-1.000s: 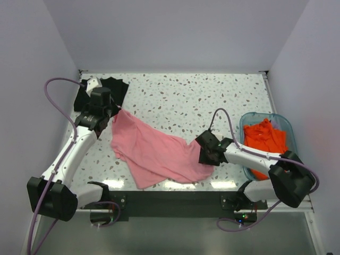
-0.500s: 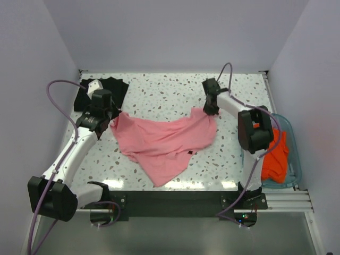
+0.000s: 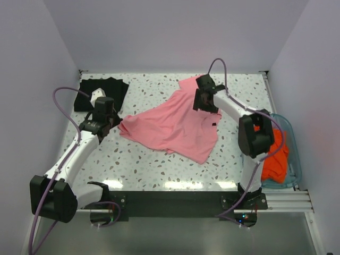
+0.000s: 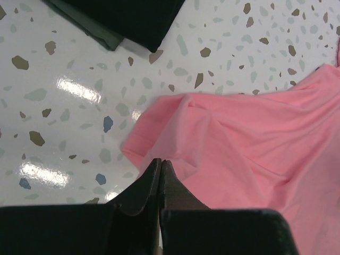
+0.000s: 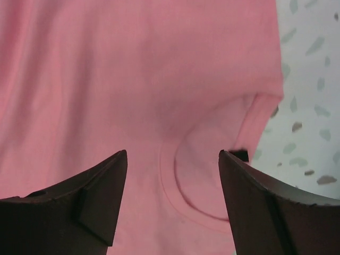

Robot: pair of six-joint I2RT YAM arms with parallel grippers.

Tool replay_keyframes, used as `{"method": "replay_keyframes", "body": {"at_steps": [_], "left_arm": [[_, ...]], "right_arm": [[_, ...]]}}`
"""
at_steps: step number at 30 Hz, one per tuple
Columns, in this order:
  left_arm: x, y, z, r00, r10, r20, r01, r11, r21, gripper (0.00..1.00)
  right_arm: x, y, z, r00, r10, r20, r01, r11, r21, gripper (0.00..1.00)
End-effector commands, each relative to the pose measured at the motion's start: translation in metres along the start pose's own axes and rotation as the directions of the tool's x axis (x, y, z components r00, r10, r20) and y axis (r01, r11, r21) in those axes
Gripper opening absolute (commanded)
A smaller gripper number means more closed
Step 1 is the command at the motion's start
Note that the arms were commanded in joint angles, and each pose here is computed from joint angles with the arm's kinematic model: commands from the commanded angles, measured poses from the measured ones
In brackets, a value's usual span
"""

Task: Fold and stack the t-shirts
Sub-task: Flatten the tshirt out

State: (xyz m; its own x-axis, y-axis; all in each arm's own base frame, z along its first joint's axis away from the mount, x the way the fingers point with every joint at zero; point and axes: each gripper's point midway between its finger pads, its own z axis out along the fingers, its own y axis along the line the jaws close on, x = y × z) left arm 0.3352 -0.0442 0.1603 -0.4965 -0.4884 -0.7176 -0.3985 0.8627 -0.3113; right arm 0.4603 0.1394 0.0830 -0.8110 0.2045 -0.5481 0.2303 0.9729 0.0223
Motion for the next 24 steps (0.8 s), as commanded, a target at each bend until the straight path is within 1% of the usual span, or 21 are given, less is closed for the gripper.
{"method": "replay_keyframes", "body": {"at_steps": [1, 3, 4, 6, 7, 9, 10, 12, 13, 16, 20, 24], "left_arm": [[-0.007, -0.006, -0.004, 0.999, -0.038, 0.032, 0.036, 0.998, 0.045, 0.0], [-0.007, -0.006, -0.006, 0.999, -0.041, 0.032, 0.039, 0.998, 0.051, 0.0], [-0.005, -0.005, -0.006, 0.999, -0.039, 0.031, 0.037, 0.998, 0.05, 0.0], [-0.004, -0.004, -0.007, 0.999, -0.039, 0.031, 0.037, 0.998, 0.052, 0.0], [-0.004, -0.003, -0.008, 0.999, -0.037, 0.031, 0.036, 0.998, 0.05, 0.0], [-0.001, -0.001, -0.008, 0.999, -0.034, 0.027, 0.033, 0.998, 0.046, 0.0], [-0.001, -0.001, -0.008, 0.999, -0.034, 0.027, 0.032, 0.998, 0.046, 0.0], [0.0, 0.0, -0.009, 0.999, -0.034, 0.026, 0.033, 0.998, 0.05, 0.0], [-0.001, -0.001, -0.01, 0.999, -0.037, 0.028, 0.035, 0.998, 0.052, 0.0], [0.0, -0.001, -0.01, 0.999, -0.038, 0.027, 0.037, 0.998, 0.055, 0.0], [-0.001, -0.001, -0.01, 0.999, -0.034, 0.028, 0.033, 0.998, 0.057, 0.0], [-0.002, -0.002, -0.01, 0.999, -0.032, 0.03, 0.03, 0.998, 0.057, 0.0]], "right_arm": [[0.018, 0.0, -0.06, 0.994, 0.008, 0.112, 0.0, 0.998, -0.068, 0.73], [0.043, -0.004, -0.071, 0.995, 0.011, 0.1, -0.003, 0.997, -0.082, 0.72], [0.071, -0.007, -0.077, 0.997, 0.014, 0.079, -0.006, 0.995, -0.096, 0.71], [0.096, -0.012, -0.084, 0.997, 0.012, 0.074, -0.005, 0.995, -0.095, 0.71], [0.12, -0.021, -0.088, 0.998, 0.024, 0.053, -0.019, 0.996, -0.089, 0.7], [0.153, -0.032, -0.091, 0.999, 0.051, 0.021, -0.048, 0.993, -0.104, 0.67], [0.167, -0.035, -0.087, 0.999, 0.049, -0.004, -0.049, 0.995, -0.092, 0.67], [0.179, -0.038, -0.094, 0.997, 0.072, 0.0, -0.071, 0.991, -0.116, 0.66], [0.192, -0.038, -0.094, 0.997, 0.082, -0.012, -0.083, 0.989, -0.123, 0.66], [0.209, -0.035, -0.09, 0.994, 0.099, -0.036, -0.103, 0.985, -0.139, 0.66], [0.215, -0.029, -0.087, 0.991, 0.129, -0.046, -0.134, 0.978, -0.159, 0.65], [0.221, -0.027, -0.085, 0.987, 0.148, -0.061, -0.156, 0.973, -0.172, 0.63]]}}
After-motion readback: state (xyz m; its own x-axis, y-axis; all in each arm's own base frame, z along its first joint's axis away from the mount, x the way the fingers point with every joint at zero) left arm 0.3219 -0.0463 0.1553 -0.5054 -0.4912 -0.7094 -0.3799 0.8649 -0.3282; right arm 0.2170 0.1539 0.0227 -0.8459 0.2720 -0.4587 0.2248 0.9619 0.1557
